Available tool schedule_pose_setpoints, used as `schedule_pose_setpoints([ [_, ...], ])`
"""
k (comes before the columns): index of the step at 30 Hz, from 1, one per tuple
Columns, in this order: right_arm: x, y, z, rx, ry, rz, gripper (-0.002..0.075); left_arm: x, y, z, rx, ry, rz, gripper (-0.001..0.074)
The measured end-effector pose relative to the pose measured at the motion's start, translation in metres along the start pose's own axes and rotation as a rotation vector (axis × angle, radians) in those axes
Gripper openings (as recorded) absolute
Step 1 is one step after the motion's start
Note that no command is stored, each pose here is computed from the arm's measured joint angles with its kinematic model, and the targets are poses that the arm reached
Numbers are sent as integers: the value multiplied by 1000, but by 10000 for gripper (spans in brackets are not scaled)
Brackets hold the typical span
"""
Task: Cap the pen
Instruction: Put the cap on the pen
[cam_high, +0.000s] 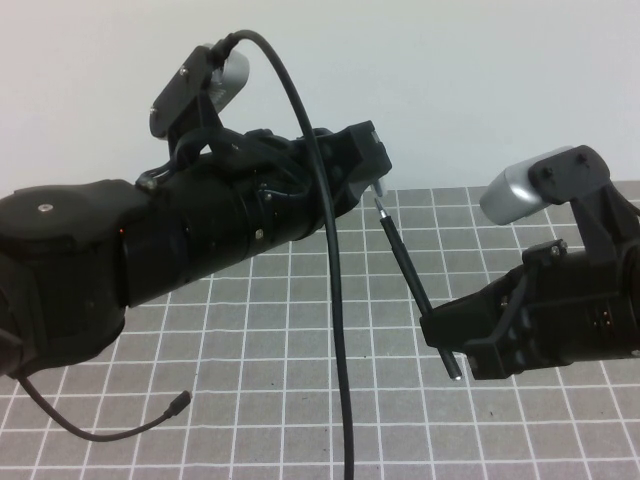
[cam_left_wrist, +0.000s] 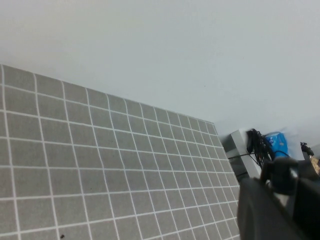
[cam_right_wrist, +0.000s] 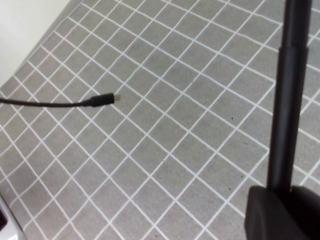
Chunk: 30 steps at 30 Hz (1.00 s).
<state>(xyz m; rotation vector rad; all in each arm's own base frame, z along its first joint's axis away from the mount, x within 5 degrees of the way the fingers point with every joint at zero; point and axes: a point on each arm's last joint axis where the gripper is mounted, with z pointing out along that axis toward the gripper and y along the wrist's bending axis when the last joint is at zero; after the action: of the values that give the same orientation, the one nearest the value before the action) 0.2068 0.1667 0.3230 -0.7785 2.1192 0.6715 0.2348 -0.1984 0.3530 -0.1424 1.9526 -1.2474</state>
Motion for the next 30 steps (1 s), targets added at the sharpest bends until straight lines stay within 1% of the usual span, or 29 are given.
schedule_pose_setpoints([
  [11, -1, 0, 0, 1, -9, 7, 55, 0, 0, -1, 1, -1, 2, 76],
  [22, -5, -2, 0, 19, -51, 16, 55, 2, -3, -1, 29, 24, 12, 76],
  [23, -5, -2, 0, 19, -53, 15, 1, 2, -3, -1, 32, 27, 16, 76],
  [24, -5, -2, 0, 19, -55, 18, 55, 3, -3, -1, 37, 31, 24, 76],
  [28, -6, -1, 0, 11, -63, 36, 55, 5, -7, 0, 76, 62, 86, 76],
  [30, -7, -1, 0, 12, -76, 48, 55, 7, -6, 3, 85, 82, 93, 75],
])
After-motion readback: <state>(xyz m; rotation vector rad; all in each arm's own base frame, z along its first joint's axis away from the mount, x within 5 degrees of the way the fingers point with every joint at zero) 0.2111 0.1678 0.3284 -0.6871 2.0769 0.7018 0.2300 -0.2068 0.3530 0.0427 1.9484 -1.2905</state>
